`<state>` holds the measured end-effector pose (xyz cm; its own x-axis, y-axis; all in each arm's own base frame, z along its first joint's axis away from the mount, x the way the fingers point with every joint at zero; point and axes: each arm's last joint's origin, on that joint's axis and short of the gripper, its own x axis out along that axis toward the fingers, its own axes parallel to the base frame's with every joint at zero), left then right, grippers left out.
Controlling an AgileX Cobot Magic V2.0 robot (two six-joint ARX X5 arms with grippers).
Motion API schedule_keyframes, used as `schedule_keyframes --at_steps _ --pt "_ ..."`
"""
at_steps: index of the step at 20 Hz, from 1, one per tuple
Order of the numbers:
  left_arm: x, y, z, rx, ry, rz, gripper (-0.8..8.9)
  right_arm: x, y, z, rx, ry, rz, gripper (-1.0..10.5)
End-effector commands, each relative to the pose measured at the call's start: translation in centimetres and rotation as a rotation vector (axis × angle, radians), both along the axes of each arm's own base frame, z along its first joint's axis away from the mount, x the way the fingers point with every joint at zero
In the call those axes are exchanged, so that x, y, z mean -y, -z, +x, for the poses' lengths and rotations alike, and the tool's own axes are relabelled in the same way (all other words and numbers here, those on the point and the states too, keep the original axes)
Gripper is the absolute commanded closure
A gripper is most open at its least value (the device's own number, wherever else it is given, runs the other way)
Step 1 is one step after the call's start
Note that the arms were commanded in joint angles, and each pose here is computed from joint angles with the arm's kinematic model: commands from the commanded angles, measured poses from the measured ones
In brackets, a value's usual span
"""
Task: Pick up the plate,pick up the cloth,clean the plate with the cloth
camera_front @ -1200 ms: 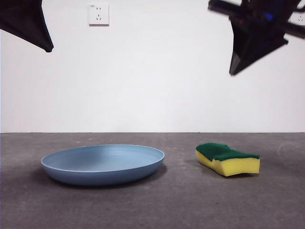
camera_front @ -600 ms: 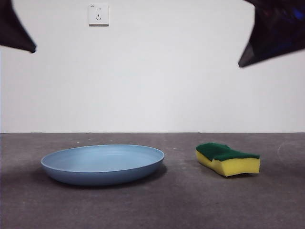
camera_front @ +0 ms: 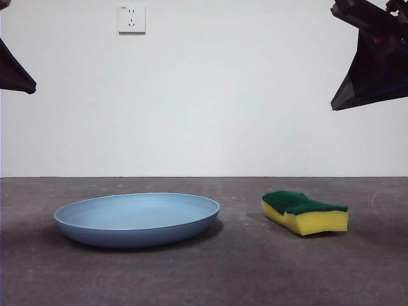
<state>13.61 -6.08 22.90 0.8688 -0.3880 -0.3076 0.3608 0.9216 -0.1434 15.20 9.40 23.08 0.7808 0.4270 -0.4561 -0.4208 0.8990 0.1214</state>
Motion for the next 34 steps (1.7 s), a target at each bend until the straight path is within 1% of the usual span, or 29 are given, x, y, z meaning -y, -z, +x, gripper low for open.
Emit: schedule_keyframes --at_steps 1,6,7,9,12,14,17,21,25,32,34 --pt "0.0 0.1 0.0 -0.002 -0.003 -0.006 8.15 0.0 0.1 0.0 -0.005 0.006 0.006 9.5" --pt "-0.3 0.0 -0.5 -0.004 -0.002 0.001 8.15 0.0 0.1 0.0 -0.005 0.006 0.006 9.5" --pt "-0.5 -0.2 -0.8 0.020 0.005 0.032 8.15 0.0 0.1 0.0 -0.005 0.006 0.006 9.5" --pt "-1.1 -0.6 -1.6 0.069 -0.007 0.056 8.15 0.0 0.1 0.0 -0.005 0.006 0.005 9.5" --pt "-2.5 -0.7 -2.6 0.154 -0.078 0.046 8.15 0.0 0.1 0.0 -0.005 0.006 0.005 9.5" --pt "-3.4 0.4 -3.2 0.200 -0.135 0.033 8.15 0.0 0.1 0.0 -0.005 0.006 0.005 9.5" --pt "-4.3 2.8 -3.8 0.229 -0.196 0.023 8.15 0.0 0.1 0.0 -0.005 0.006 0.005 9.5" --pt "-4.9 5.5 -4.0 0.240 -0.236 0.022 8.15 0.0 0.1 0.0 -0.005 0.006 0.005 9.5" --pt "-5.3 7.0 -3.9 0.220 -0.282 0.017 8.15 0.0 0.1 0.0 -0.005 0.006 0.006 9.5" --pt "-5.8 8.2 -4.0 0.150 -0.334 0.037 8.15 0.0 0.1 0.0 -0.005 0.006 0.005 9.5" --pt "-5.9 8.2 -4.0 0.146 -0.346 0.034 8.15 0.0 0.1 0.0 -0.005 0.006 0.006 9.5"
